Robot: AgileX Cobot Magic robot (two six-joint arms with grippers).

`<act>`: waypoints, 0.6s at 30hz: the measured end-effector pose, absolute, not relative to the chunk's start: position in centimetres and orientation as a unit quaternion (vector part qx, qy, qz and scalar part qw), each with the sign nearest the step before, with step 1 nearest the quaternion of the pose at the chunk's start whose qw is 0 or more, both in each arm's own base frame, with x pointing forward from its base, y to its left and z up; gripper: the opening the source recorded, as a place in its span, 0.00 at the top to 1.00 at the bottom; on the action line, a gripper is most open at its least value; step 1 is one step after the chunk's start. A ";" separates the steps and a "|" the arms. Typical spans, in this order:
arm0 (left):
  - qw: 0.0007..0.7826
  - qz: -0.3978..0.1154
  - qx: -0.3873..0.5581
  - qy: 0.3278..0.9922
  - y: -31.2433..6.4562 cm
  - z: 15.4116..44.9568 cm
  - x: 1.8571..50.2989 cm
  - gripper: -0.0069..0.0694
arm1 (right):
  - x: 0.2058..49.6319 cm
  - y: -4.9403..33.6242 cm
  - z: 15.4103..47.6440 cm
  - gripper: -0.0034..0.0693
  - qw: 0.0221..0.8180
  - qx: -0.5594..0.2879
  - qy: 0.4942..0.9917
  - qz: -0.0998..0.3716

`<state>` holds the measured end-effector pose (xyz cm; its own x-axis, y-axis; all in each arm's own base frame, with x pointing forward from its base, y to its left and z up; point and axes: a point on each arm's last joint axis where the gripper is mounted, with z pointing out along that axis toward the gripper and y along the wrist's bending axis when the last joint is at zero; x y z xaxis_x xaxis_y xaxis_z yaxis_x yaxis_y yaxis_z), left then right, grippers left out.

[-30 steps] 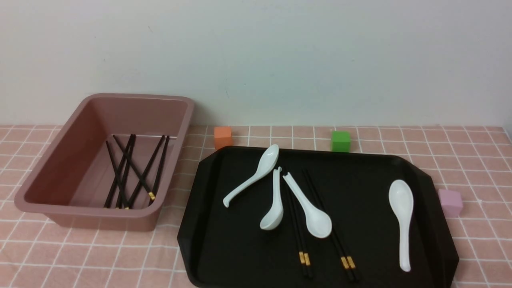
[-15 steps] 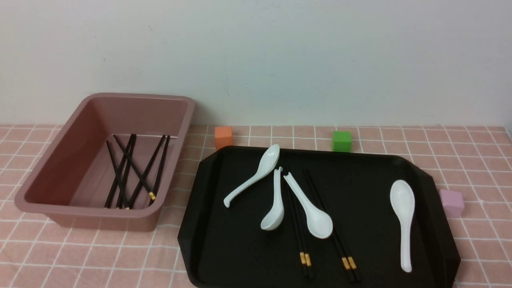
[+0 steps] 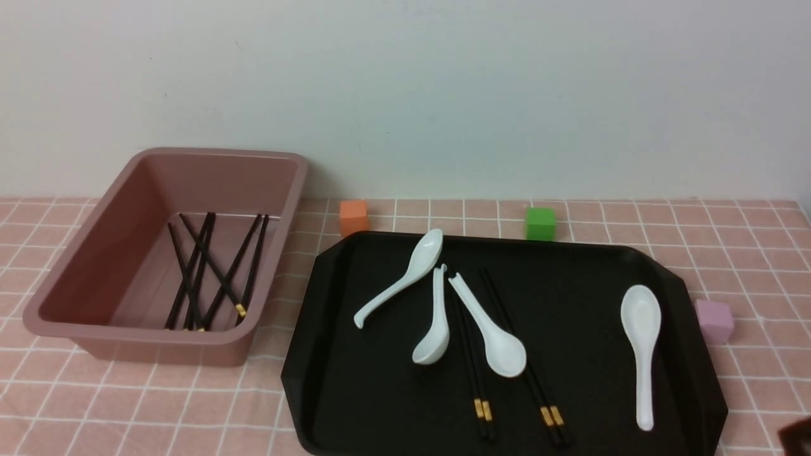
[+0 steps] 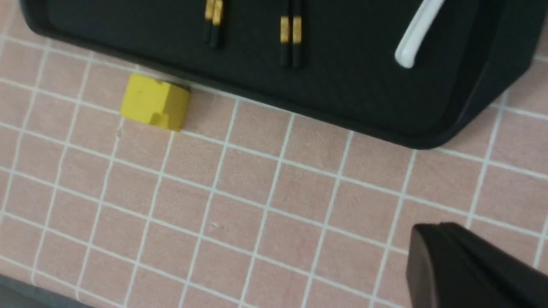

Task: On pink tablecloth take chopsticks from black tray and put them in box.
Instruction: 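Move the gripper over the chopsticks on the black tray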

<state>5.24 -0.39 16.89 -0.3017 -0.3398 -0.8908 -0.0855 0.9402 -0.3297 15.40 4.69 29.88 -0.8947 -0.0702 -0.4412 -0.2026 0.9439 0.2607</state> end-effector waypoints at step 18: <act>0.576 -0.110 -0.133 0.799 -0.4 16.9 5.2 0.60 | 27.6 17.8 21.5 0.63 0.092 -0.145 0.983 0.066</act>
